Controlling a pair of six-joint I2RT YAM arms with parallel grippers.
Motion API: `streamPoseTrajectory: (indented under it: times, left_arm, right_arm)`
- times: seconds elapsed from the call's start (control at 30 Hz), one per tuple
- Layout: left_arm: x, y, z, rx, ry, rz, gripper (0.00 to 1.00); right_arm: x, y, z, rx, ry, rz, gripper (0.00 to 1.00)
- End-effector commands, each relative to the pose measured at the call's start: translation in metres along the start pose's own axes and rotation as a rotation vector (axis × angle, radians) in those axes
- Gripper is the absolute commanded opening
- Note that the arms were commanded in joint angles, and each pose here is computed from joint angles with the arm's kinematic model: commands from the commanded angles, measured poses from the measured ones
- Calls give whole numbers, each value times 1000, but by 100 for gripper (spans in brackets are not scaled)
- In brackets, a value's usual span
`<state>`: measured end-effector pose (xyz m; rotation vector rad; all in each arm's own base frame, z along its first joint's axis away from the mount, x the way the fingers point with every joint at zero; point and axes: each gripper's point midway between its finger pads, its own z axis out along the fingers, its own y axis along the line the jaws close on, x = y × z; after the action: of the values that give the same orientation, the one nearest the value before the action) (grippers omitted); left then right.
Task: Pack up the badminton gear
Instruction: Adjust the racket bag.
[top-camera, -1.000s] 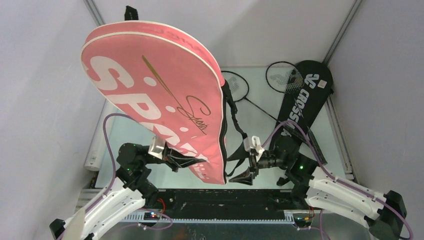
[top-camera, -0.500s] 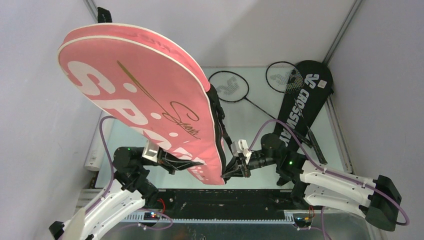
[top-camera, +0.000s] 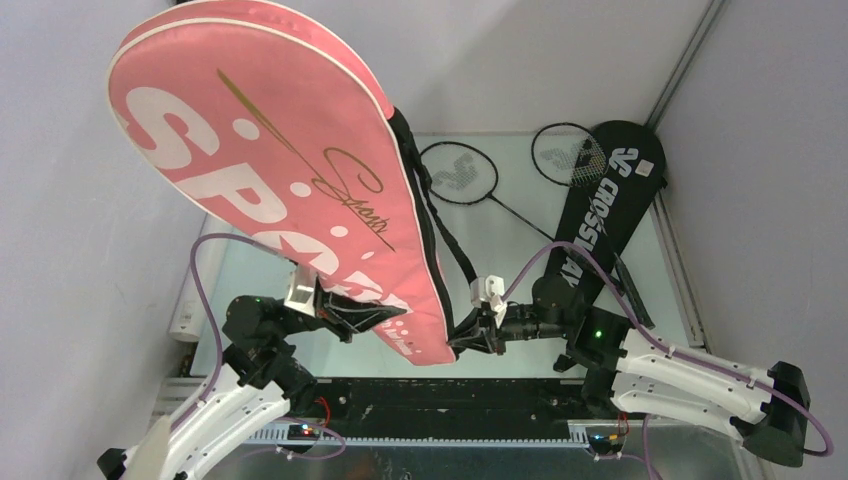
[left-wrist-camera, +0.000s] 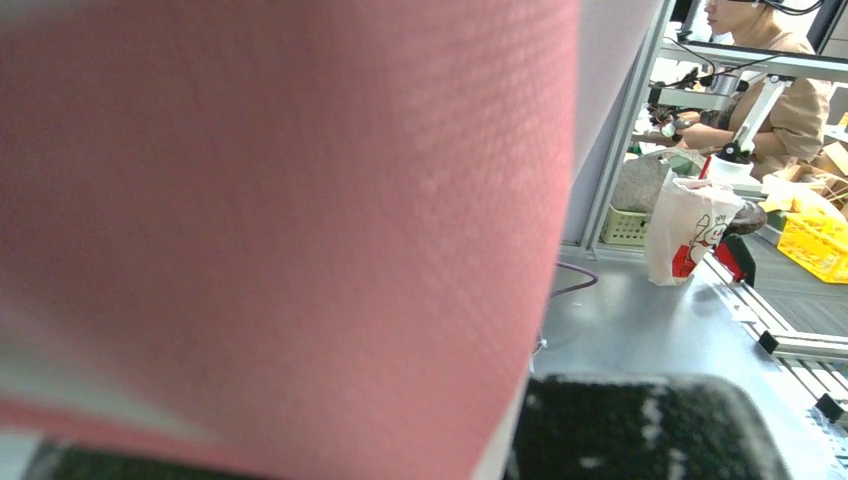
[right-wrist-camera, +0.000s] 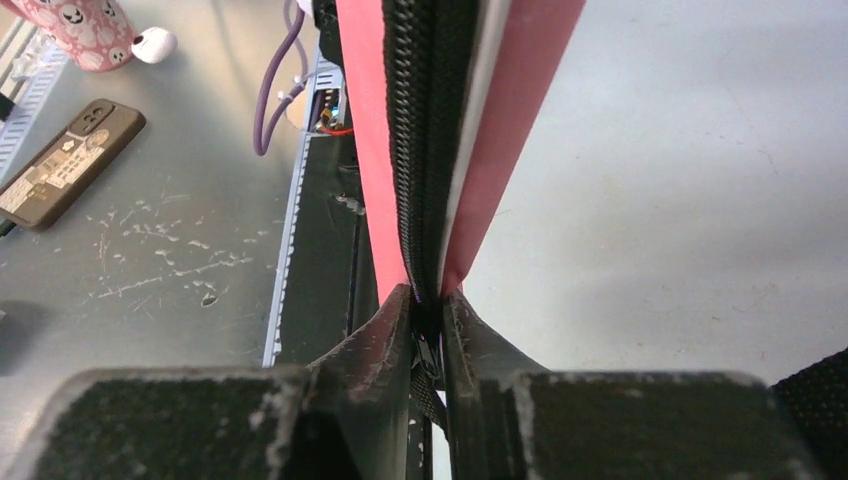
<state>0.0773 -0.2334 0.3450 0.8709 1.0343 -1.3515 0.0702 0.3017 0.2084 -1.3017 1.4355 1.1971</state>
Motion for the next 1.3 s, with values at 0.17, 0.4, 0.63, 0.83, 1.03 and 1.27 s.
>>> streamPoseTrajectory:
  times: [0.17, 0.4, 0.63, 0.83, 1.03, 1.27]
  left_arm:
    - [-26, -13, 4, 79, -49, 120, 0]
    - [-26, -15, 3, 82, -44, 133, 0]
    - [-27, -17, 3, 91, -42, 127, 0]
    - [-27, -15, 3, 74, -40, 120, 0]
    - [-28, 4, -1, -55, -22, 138, 0]
    - [-58, 33, -13, -293, -120, 137, 0]
  right_arm:
    - [-14, 23, 5, -131, -26, -73, 48]
    - [8, 10, 3, -53, 59, -40, 55]
    - [12, 2, 8, -27, 76, -39, 48]
    - [8, -8, 9, 37, 77, -10, 0]
    - [33, -28, -8, 224, 174, 108, 0]
    - [86, -45, -20, 415, 335, 225, 0]
